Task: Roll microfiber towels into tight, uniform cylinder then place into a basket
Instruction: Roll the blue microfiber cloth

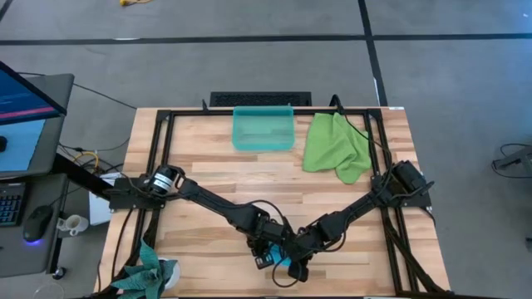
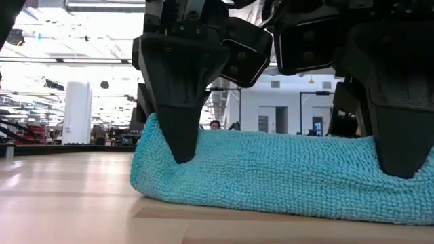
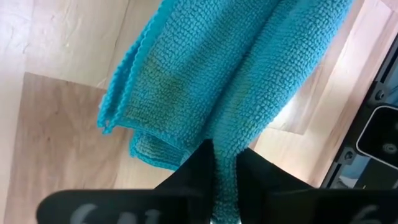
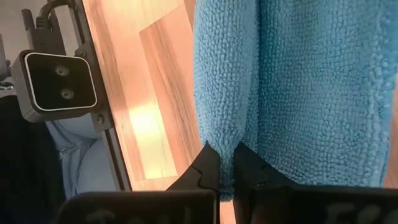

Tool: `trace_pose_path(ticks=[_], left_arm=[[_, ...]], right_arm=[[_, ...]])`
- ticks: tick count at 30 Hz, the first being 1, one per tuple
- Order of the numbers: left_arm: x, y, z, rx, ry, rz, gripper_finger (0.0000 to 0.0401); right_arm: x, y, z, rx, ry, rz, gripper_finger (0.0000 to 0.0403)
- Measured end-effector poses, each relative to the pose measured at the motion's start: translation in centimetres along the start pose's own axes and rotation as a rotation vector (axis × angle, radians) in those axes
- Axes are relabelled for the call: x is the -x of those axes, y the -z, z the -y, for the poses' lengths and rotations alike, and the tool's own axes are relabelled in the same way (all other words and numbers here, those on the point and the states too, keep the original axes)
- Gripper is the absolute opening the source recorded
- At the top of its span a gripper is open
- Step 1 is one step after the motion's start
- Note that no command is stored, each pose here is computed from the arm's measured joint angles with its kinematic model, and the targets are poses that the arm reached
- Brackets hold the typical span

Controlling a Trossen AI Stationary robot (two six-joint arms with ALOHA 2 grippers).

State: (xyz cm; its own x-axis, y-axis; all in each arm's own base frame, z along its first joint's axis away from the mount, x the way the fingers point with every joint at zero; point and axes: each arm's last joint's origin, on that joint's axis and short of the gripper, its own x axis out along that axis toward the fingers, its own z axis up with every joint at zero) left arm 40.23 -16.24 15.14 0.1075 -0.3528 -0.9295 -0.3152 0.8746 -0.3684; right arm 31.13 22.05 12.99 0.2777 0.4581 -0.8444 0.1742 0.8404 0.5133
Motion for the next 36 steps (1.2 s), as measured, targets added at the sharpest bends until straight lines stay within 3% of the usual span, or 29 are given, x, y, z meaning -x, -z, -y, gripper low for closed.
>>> trace_pose_path(ticks=[12,15,20,23,26,32,36], left_arm=[[-0.1,0.6,-0.3,-0.066,-0.016,-0.065,0.0116],[-0.2,1.3,-0.8,-0.066,-0.073,-0.121,0.0120],[1.2,2.8,-0.3,-0.108,-0.231,-0.084,0.0121],[1.9,4.0,1.0,-0.156,-0.249,-0.036,0.0121],[2.9,5.4,3.4,-0.289,-0.203,0.066,0.0121],[2.2,7.2,8.6,-0.670,-0.098,0.356,0.0121],[1.5,6.7,9.6,-0.770,-0.034,0.424,0.0121]], right_arm=[[-0.6,0.0,0.3,-0.017,0.021,0.009,0.0029],[-0.7,0.3,0.3,-0.017,0.017,-0.024,0.0030],[-0.7,0.4,0.3,-0.008,0.012,-0.033,0.0026],[-0.7,0.2,0.4,-0.010,0.017,-0.024,0.0030],[-0.7,0.2,0.4,-0.010,0.020,-0.019,0.0030],[-0.7,0.1,0.5,-0.002,0.022,-0.011,0.0029],[-0.7,0.0,0.4,-0.001,0.019,-0.007,0.0032]])
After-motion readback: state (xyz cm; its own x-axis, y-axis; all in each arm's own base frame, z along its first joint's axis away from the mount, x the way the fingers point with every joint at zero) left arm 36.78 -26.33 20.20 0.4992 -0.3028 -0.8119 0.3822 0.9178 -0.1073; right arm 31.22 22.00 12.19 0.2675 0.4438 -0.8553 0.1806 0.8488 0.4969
